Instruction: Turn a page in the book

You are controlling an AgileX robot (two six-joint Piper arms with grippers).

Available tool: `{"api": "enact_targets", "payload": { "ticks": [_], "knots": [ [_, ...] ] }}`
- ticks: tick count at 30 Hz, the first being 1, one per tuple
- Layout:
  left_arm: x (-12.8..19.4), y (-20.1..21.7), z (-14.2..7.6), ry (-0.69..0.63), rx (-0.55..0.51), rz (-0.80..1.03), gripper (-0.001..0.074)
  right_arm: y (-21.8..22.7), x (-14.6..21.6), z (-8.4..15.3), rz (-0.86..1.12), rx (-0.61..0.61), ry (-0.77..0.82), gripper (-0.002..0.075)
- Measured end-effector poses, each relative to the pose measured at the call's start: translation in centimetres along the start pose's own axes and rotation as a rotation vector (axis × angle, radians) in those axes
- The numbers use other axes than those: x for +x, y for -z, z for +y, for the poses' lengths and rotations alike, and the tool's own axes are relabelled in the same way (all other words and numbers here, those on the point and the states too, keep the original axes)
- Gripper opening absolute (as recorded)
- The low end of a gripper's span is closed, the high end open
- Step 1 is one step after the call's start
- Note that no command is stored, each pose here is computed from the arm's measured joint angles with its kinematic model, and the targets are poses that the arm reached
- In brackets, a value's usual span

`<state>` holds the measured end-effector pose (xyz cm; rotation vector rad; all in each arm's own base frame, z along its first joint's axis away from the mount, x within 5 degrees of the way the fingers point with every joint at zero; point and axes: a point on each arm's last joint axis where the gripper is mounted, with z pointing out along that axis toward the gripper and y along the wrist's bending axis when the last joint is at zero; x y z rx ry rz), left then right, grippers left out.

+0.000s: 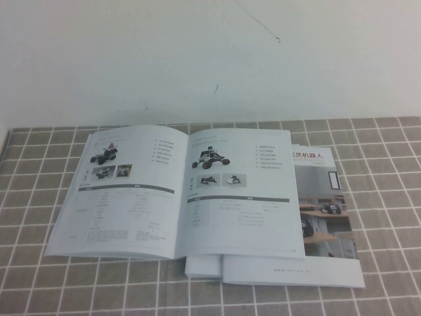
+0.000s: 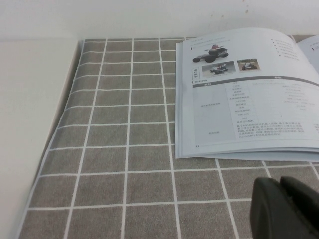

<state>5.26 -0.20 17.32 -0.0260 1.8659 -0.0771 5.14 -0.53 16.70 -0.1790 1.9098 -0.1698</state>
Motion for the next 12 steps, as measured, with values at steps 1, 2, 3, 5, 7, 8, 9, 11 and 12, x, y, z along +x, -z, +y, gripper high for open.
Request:
{"api": "enact_targets", "payload": {
  "ticks": [1,2,3,5,7,8,9,11,12],
  "knots": [
    [0.00,0.00,0.00,0.000,0.000,0.000,-0.0001,0.00,0.03,0.02,0.004,0.000,-0.006,-0.0002],
    [0.00,0.00,0.00,0.000,0.000,0.000,-0.0001,0.00,0.06,0.03,0.007,0.001,-0.006,-0.0002],
    [0.00,0.00,0.00,0.000,0.000,0.000,-0.0001,0.01,0.06,0.08,0.008,-0.002,-0.012,-0.0002],
    [0.00,0.00,0.00,0.000,0.000,0.000,-0.0001,0.01,0.07,0.16,0.010,-0.007,0.001,-0.0002],
    [0.00,0.00,0.00,0.000,0.000,0.000,-0.0001,0.01,0.07,0.20,0.009,-0.012,0.005,-0.0002],
    [0.00,0.00,0.00,0.000,0.000,0.000,-0.0001,0.01,0.07,0.21,0.009,-0.013,0.005,-0.0002],
    [0.00,0.00,0.00,0.000,0.000,0.000,-0.0001,0.01,0.07,0.22,0.009,-0.014,0.005,-0.0002],
    [0.00,0.00,0.00,0.000,0.000,0.000,-0.0001,0.01,0.07,0.23,0.009,-0.016,0.006,-0.0002],
    [0.00,0.00,0.00,0.000,0.000,0.000,-0.0001,0.01,0.07,0.23,0.009,-0.016,0.010,-0.0002]
  ]
}}
